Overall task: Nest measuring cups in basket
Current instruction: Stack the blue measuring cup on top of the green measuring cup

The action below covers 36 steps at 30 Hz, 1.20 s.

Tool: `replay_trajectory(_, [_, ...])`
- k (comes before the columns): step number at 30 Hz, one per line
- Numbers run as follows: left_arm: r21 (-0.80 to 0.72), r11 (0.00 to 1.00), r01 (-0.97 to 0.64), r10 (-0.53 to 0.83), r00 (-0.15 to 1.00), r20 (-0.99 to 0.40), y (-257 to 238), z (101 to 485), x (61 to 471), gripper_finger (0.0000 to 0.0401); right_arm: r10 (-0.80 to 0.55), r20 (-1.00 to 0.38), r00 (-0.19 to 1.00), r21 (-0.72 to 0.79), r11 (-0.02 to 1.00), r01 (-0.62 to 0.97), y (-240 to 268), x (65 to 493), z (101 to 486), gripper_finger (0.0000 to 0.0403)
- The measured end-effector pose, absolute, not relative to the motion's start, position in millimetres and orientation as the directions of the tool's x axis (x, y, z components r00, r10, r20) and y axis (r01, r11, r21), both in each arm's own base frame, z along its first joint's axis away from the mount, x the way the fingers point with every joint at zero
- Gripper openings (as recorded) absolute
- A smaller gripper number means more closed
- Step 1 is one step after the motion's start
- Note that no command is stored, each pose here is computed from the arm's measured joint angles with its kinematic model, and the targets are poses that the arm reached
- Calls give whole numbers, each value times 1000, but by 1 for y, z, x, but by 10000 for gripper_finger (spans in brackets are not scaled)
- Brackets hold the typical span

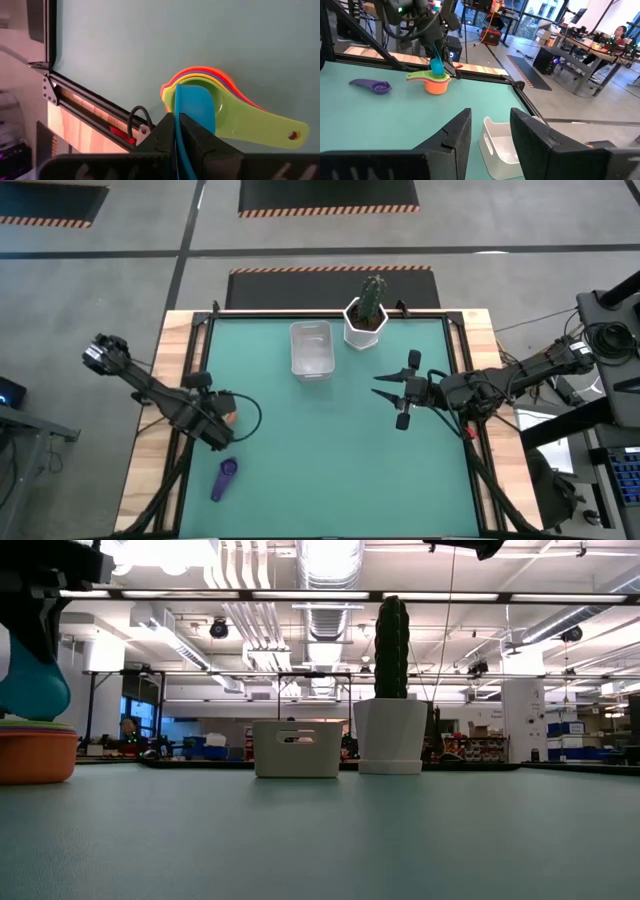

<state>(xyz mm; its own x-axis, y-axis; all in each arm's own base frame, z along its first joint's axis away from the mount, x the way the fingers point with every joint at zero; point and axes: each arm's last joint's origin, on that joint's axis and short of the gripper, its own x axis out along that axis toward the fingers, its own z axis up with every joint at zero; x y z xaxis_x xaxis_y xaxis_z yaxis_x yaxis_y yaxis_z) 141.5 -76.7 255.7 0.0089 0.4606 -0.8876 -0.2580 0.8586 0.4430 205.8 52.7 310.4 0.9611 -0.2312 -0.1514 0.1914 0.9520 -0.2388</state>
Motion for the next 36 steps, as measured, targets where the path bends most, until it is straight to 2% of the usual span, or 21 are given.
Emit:
replay_trajectory(7, [504, 835, -219, 506, -54, -861, -79, 241, 146, 11, -231, -151, 961, -239, 952, 191, 53, 206, 310, 123])
replay_trajectory(16, [530, 823, -205, 525, -84, -847, -83, 235, 151, 62, -231, -151, 961, -239, 952, 191, 53, 206, 310, 123])
replay_trajectory(26, [395, 876, -276, 395, -57, -917, -92, 259, 160, 117, -231, -152, 961, -239, 952, 191, 53, 206, 310, 123])
replay_trajectory(31, [325, 892, -315, 324, -58, -944, -96, 269, 163, 121, -231, -152, 961, -240, 952, 191, 53, 206, 310, 123])
replay_trajectory(36, [294, 897, -331, 315, 11, -949, -98, 284, 168, 110, -231, -152, 961, -240, 952, 191, 53, 206, 310, 123])
